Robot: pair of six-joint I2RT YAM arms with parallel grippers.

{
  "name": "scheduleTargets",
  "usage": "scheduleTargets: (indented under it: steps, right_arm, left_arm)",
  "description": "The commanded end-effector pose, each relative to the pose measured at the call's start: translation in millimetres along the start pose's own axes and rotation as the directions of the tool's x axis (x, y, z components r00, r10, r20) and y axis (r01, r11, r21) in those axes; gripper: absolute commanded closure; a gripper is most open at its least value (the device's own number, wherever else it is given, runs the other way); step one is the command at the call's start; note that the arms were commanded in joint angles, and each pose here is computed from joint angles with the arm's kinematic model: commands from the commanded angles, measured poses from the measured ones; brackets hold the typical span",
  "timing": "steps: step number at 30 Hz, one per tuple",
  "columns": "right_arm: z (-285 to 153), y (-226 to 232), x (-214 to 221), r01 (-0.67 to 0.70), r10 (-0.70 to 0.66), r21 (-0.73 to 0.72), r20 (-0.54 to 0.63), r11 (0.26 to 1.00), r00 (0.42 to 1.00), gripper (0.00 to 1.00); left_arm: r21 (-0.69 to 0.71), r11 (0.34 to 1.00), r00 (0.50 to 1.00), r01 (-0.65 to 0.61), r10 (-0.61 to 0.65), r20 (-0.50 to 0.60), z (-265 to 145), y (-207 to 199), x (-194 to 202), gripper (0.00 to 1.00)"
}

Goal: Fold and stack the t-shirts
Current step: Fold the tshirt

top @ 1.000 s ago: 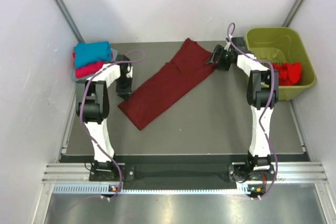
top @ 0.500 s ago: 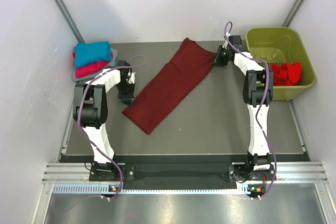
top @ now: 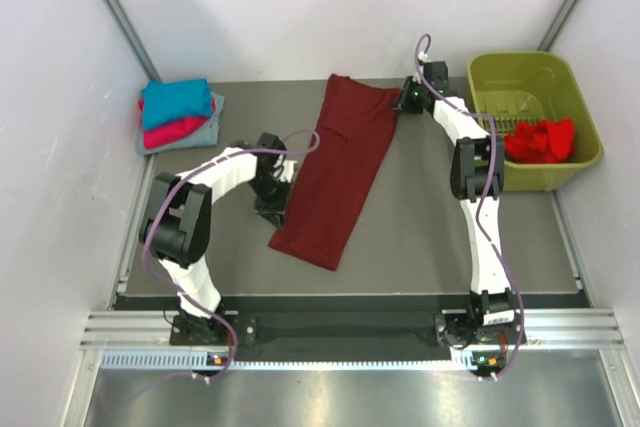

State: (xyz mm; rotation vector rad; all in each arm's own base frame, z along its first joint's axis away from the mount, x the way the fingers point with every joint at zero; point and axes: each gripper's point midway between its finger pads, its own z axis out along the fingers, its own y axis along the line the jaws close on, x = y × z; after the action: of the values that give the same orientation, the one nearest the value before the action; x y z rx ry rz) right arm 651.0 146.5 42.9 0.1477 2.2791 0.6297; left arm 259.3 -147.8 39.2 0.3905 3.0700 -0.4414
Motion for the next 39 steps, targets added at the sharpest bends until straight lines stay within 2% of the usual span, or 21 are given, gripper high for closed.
scheduleTargets:
  steps: [1,5,13,19,20,22,23,25,26,27,30,33,36,37,39]
  right_arm:
    - [4,17,-38,0.03,-0.025,-0.034,0.13,0.999,0.991,0.89]
    - [15,24,-40,0.032,-0.023,-0.057,0.158,0.998,0.987,0.94]
    - [23,39,-55,0.022,0.004,-0.116,0.223,0.993,0.975,0.94]
    - [30,41,-51,0.005,0.027,-0.14,0.224,0.99,0.974,0.94]
    - [28,45,-51,0.007,0.026,-0.151,0.219,0.989,0.975,0.89]
    - [19,45,-50,0.011,0.018,-0.14,0.199,0.99,0.98,0.71]
    - [12,47,-51,0.008,0.022,-0.157,0.186,0.988,0.982,0.56]
    - [-8,48,-49,-0.007,0.03,-0.154,0.146,0.988,0.989,0.43]
    - [-19,44,-51,-0.018,0.038,-0.148,0.136,0.989,0.99,0.33]
    - [-29,43,-51,-0.02,0.038,-0.141,0.125,0.99,0.991,0.3]
    - [-71,43,-38,-0.055,0.063,-0.133,0.057,0.99,0.996,0.27]
    - [-111,48,1,-0.112,0.103,-0.134,-0.067,0.985,0.992,0.27]
    - [-144,60,57,-0.15,0.116,-0.152,-0.212,0.977,0.97,0.28]
    - [-157,65,89,-0.171,0.125,-0.14,-0.287,0.975,0.95,0.28]
    - [-170,70,125,-0.216,0.153,-0.134,-0.371,0.967,0.916,0.29]
  left_arm:
    - [0.049,0.997,0.998,-0.052,0.053,-0.037,-4,-27,19,1.0]
    - [0.058,0.994,0.994,-0.091,0.095,-0.062,3,-41,30,1.0]
    - [0.06,0.985,0.982,-0.16,0.165,-0.094,12,-60,44,1.0]
    - [0.061,0.98,0.976,-0.189,0.195,-0.094,15,-69,40,1.0]
    - [0.057,0.98,0.976,-0.192,0.197,-0.092,15,-69,39,1.0]
    - [0.027,0.98,0.977,-0.197,0.198,-0.077,12,-67,32,1.0]
    - [0.009,0.979,0.977,-0.204,0.204,-0.056,8,-66,25,0.93]
    - [-0.056,0.974,0.975,-0.221,0.221,-0.008,-1,-59,13,0.73]
    - [-0.072,0.972,0.974,-0.224,0.225,0.011,-6,-58,9,0.61]
    - [-0.101,0.968,0.97,-0.23,0.236,0.054,-16,-58,0,0.49]
    - [-0.13,0.957,0.955,-0.258,0.273,0.116,-32,-58,-14,0.45]
    - [-0.136,0.954,0.947,-0.266,0.285,0.151,-42,-60,-21,0.41]
    - [-0.117,0.963,0.953,-0.243,0.26,0.156,-45,-56,-21,0.4]
    - [-0.114,0.966,0.957,-0.234,0.25,0.149,-44,-53,-19,0.4]
    - [-0.081,0.977,0.971,-0.199,0.208,0.121,-36,-50,-11,0.4]
